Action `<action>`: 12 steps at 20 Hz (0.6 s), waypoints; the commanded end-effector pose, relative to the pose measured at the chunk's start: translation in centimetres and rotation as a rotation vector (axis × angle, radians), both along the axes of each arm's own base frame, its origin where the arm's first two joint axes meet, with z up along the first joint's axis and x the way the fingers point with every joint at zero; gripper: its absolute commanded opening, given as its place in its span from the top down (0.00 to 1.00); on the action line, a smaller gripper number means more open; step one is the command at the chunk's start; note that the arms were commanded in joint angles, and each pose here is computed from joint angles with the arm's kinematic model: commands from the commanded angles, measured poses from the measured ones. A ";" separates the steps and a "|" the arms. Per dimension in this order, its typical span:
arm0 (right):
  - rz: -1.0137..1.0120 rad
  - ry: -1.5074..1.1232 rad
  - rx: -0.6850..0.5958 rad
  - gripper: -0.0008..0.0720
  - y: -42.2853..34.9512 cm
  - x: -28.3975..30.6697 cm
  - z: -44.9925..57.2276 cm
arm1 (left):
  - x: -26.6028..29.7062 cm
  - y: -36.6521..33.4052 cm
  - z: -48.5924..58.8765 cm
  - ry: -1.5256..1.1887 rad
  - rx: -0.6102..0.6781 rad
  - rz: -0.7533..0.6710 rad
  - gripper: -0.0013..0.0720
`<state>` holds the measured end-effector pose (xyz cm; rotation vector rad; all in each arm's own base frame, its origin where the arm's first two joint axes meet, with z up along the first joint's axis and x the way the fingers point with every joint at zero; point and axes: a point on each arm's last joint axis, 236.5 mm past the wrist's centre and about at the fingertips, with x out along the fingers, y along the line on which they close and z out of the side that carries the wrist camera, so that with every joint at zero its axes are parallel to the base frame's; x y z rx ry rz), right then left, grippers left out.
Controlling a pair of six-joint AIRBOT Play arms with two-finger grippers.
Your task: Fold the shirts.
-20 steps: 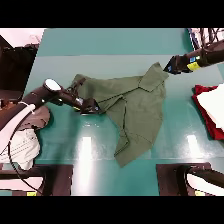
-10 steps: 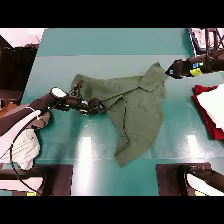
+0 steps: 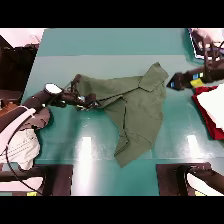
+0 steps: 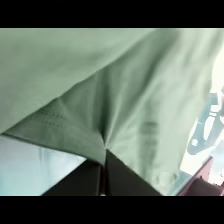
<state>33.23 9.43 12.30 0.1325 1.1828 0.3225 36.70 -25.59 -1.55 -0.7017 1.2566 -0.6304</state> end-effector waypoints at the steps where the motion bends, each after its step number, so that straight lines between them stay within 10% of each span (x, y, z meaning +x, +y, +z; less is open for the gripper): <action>1: -0.116 0.229 0.012 0.47 -1.4 -5.9 -6.0 | 1.1 2.5 4.6 -0.149 0.047 -0.049 0.95; 4: -0.207 0.420 0.043 0.45 -1.2 -12.3 -12.3 | 0.9 3.8 6.0 -0.225 0.127 -0.090 0.95; 6: -0.214 0.518 0.171 0.23 1.6 -15.6 -14.5 | 0.7 3.8 6.0 -0.220 0.126 -0.096 0.95; 12: -0.313 0.535 0.326 0.37 5.0 -18.1 -19.0 | 0.5 3.7 6.0 -0.214 0.123 -0.102 0.95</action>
